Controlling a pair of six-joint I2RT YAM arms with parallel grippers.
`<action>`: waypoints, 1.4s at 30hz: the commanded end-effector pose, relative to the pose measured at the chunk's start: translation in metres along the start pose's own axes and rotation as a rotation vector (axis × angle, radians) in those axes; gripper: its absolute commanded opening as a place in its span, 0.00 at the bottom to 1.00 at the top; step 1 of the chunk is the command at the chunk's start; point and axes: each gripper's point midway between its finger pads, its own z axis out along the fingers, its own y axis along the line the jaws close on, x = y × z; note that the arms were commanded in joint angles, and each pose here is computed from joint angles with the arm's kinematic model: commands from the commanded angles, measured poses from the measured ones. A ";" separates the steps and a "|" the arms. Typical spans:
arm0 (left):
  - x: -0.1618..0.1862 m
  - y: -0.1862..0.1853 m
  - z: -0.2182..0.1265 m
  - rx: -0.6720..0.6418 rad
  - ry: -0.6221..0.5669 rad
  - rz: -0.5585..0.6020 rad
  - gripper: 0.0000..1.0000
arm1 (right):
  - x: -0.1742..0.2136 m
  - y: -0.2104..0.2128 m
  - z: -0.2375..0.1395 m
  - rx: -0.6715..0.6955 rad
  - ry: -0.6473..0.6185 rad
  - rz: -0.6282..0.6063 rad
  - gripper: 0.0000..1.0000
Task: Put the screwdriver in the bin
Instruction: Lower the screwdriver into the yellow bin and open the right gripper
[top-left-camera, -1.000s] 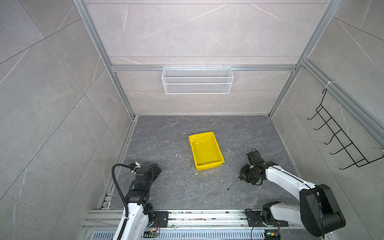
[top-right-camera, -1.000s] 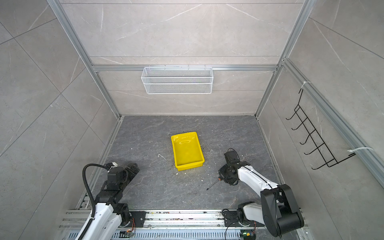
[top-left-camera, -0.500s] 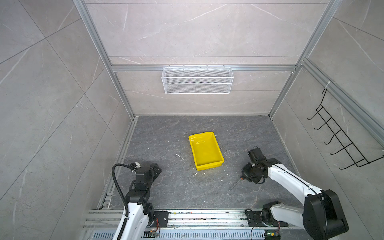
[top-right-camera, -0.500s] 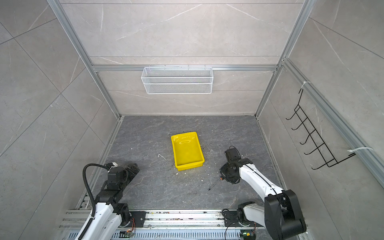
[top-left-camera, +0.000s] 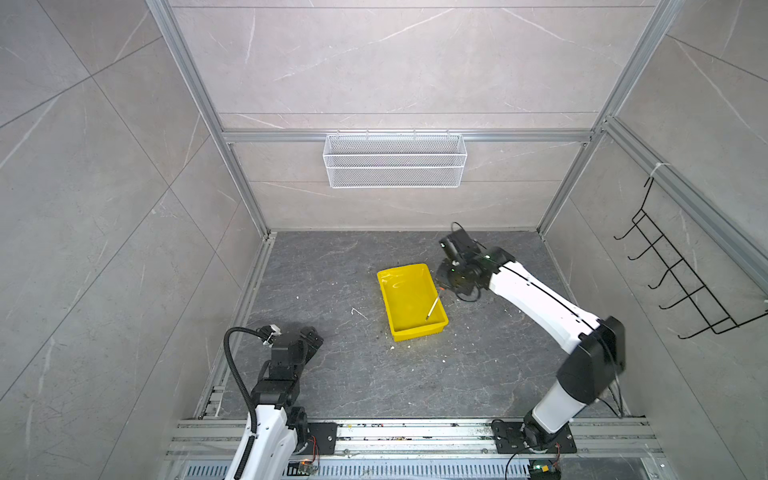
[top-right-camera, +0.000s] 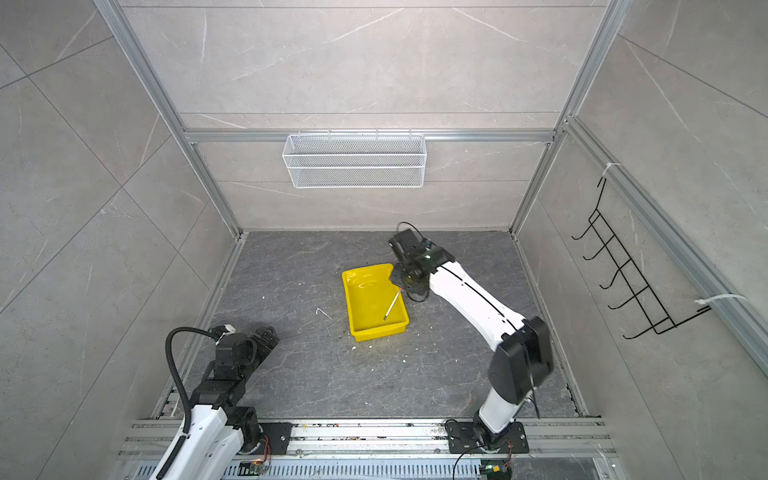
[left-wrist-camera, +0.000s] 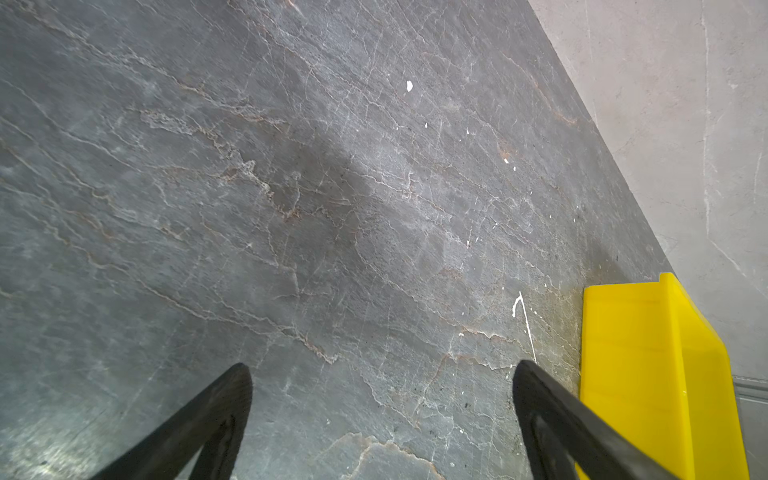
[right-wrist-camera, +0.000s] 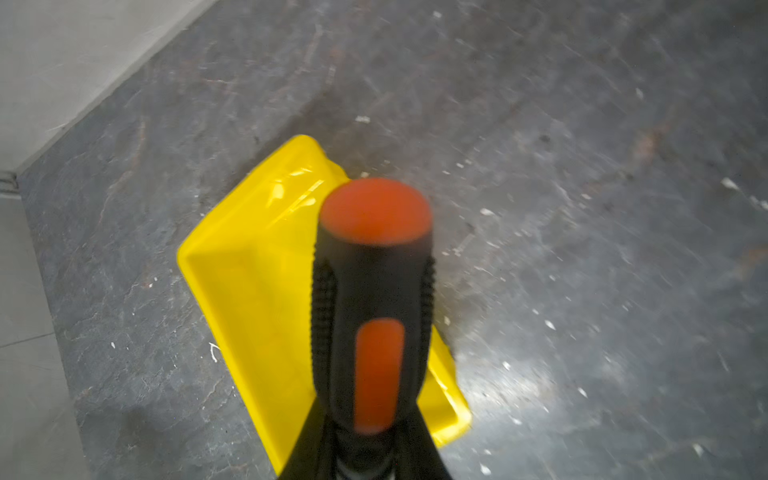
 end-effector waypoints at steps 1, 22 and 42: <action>-0.008 -0.006 0.000 0.010 -0.026 -0.014 1.00 | -0.002 -0.003 0.016 0.208 -0.028 -0.168 0.13; -0.010 -0.004 -0.001 0.003 -0.037 -0.017 1.00 | 0.046 0.026 0.113 0.464 0.172 -0.415 0.18; -0.009 -0.003 -0.001 0.000 -0.034 -0.017 1.00 | 0.034 0.053 0.078 0.300 0.169 -0.421 0.58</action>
